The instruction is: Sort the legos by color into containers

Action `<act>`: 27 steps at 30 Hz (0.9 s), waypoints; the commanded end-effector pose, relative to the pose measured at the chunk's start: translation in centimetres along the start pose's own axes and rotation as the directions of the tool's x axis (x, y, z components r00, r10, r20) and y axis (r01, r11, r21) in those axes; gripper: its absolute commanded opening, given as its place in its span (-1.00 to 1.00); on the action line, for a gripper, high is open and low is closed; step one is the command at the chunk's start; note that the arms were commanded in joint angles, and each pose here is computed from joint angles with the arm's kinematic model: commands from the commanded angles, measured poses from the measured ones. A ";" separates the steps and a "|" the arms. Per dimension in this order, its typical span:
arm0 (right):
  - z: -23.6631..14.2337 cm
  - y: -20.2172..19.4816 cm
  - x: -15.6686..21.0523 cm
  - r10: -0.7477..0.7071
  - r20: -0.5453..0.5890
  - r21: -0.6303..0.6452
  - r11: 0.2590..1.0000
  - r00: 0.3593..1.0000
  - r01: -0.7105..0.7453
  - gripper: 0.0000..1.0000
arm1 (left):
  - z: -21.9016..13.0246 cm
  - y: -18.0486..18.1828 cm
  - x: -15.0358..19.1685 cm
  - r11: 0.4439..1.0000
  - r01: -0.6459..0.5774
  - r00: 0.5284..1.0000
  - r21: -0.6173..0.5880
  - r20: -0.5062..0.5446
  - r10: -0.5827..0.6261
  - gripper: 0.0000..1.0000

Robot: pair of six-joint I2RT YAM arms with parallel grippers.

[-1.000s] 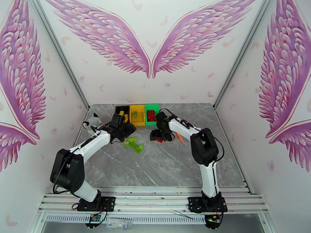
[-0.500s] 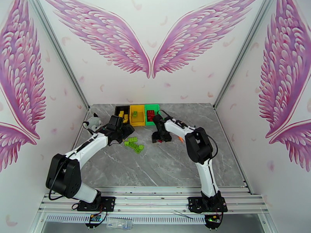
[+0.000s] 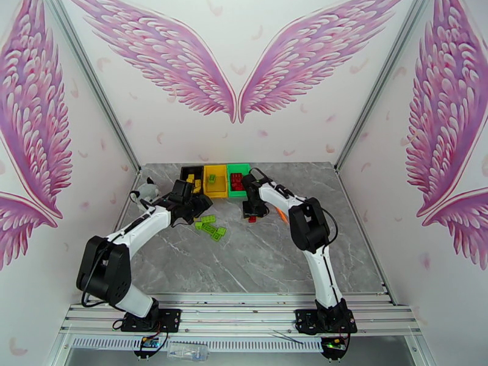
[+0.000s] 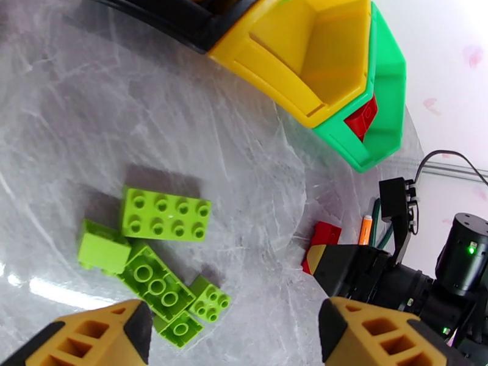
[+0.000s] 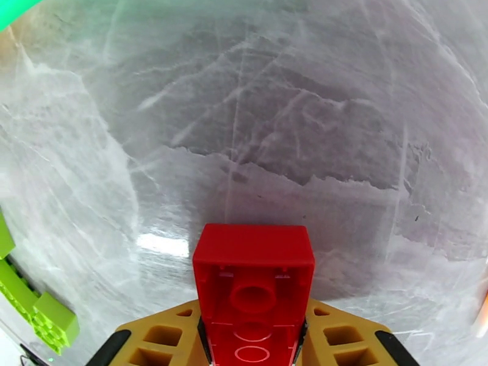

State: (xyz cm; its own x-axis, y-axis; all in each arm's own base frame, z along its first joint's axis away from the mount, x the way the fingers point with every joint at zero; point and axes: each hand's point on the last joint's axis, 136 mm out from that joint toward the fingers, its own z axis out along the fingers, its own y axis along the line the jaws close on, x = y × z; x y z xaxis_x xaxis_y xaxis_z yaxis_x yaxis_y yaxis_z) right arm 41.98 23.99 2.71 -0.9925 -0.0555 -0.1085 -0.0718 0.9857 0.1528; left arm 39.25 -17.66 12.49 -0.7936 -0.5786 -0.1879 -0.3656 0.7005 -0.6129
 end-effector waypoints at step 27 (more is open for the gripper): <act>-9.6 8.3 -19.2 0.542 -0.053 -0.834 0.438 0.838 -0.336 0.45 | -0.1 -14.0 -7.4 0.919 -0.015 0.999 0.394 0.049 -0.005 0.51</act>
State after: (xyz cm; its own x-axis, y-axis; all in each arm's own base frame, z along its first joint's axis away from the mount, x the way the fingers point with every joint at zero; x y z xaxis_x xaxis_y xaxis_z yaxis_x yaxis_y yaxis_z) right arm 58.70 30.98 13.00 -0.8780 0.4780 0.0255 0.2369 0.3875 0.8909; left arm 51.95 -24.63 21.25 -0.7756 -0.6088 -0.1667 -0.1457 0.4297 -0.8912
